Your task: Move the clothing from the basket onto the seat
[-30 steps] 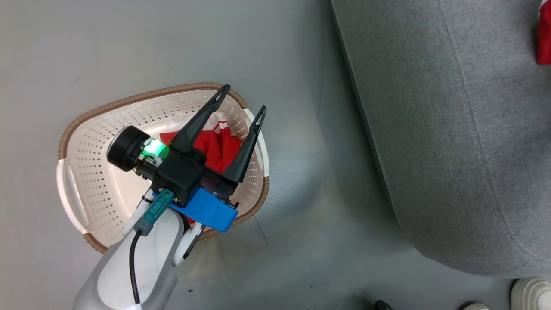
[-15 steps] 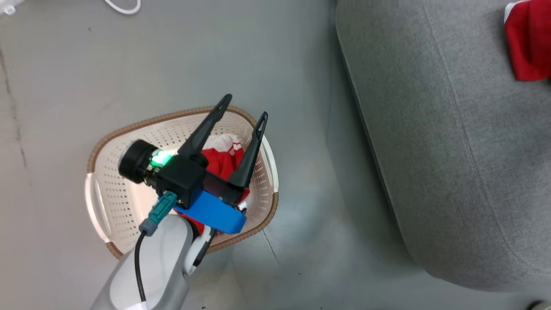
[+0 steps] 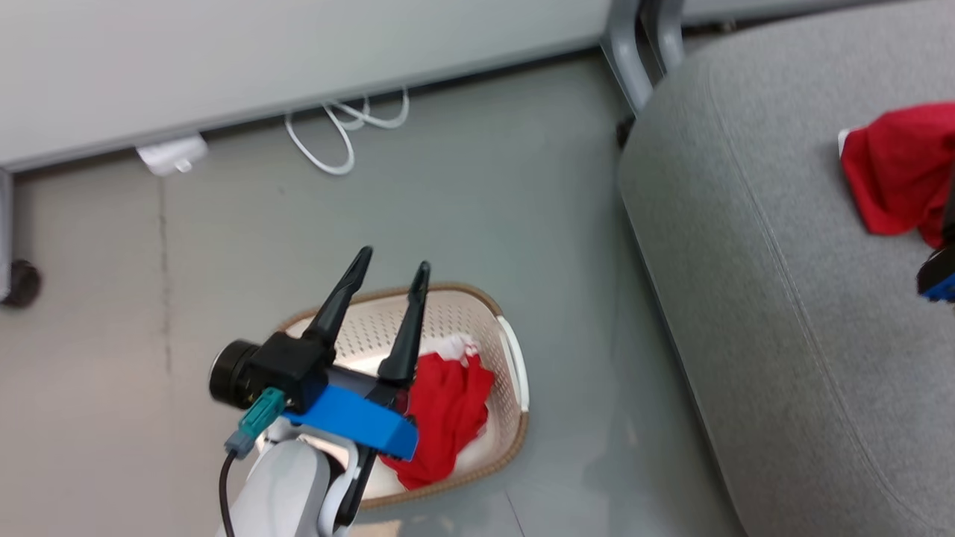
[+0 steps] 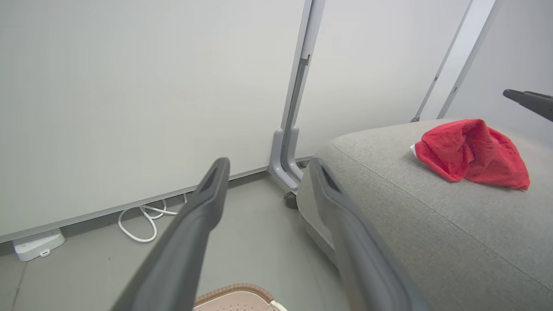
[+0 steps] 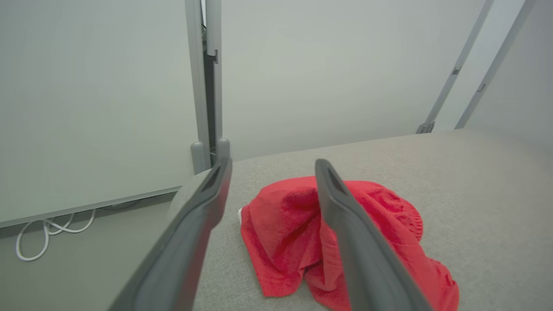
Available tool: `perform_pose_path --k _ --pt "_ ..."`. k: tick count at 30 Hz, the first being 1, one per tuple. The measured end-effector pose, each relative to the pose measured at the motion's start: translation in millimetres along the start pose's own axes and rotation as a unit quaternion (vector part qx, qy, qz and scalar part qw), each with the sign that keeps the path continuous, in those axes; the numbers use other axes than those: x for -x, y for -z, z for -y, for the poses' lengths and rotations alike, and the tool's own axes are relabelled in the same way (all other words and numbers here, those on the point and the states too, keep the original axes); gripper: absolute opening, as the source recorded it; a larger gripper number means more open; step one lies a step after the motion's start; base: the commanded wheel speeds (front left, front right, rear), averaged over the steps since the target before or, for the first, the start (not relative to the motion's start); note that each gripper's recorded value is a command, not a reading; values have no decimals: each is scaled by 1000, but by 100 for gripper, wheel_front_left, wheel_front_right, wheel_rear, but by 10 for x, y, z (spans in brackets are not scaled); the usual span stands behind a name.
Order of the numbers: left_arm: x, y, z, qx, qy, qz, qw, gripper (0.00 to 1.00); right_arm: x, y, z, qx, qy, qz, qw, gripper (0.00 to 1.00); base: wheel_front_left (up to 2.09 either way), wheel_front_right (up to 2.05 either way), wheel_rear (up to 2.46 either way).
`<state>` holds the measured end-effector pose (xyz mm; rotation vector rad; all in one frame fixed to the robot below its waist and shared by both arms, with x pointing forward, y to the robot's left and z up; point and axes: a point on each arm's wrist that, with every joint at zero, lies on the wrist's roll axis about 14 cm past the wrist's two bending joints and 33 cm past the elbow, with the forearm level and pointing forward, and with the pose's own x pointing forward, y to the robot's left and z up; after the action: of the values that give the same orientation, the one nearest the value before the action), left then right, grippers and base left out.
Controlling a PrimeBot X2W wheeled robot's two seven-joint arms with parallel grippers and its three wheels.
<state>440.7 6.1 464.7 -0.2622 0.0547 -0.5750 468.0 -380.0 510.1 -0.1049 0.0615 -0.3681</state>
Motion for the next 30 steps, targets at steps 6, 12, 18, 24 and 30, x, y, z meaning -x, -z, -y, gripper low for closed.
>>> perform_pose_path --k 6,12,18,24,30 --pt "394 -213 -187 -15 -58 18 998 100 336 -259 -467 -17 -71 32 997 100 0 0 0" --pt "823 -314 -409 -24 -122 28 992 100 752 -364 -969 -48 -136 48 988 100 0 0 0" --pt "1186 -384 -570 -31 -172 39 984 100 1105 -358 -1213 -58 -168 52 983 100 0 0 0" --pt "1459 -426 -674 -29 -210 50 976 100 1368 -260 -1393 -56 -194 42 978 100 0 0 0" --pt "1596 -403 -739 -28 -230 49 971 100 1518 -134 -1549 -56 -219 25 974 100 0 0 0"
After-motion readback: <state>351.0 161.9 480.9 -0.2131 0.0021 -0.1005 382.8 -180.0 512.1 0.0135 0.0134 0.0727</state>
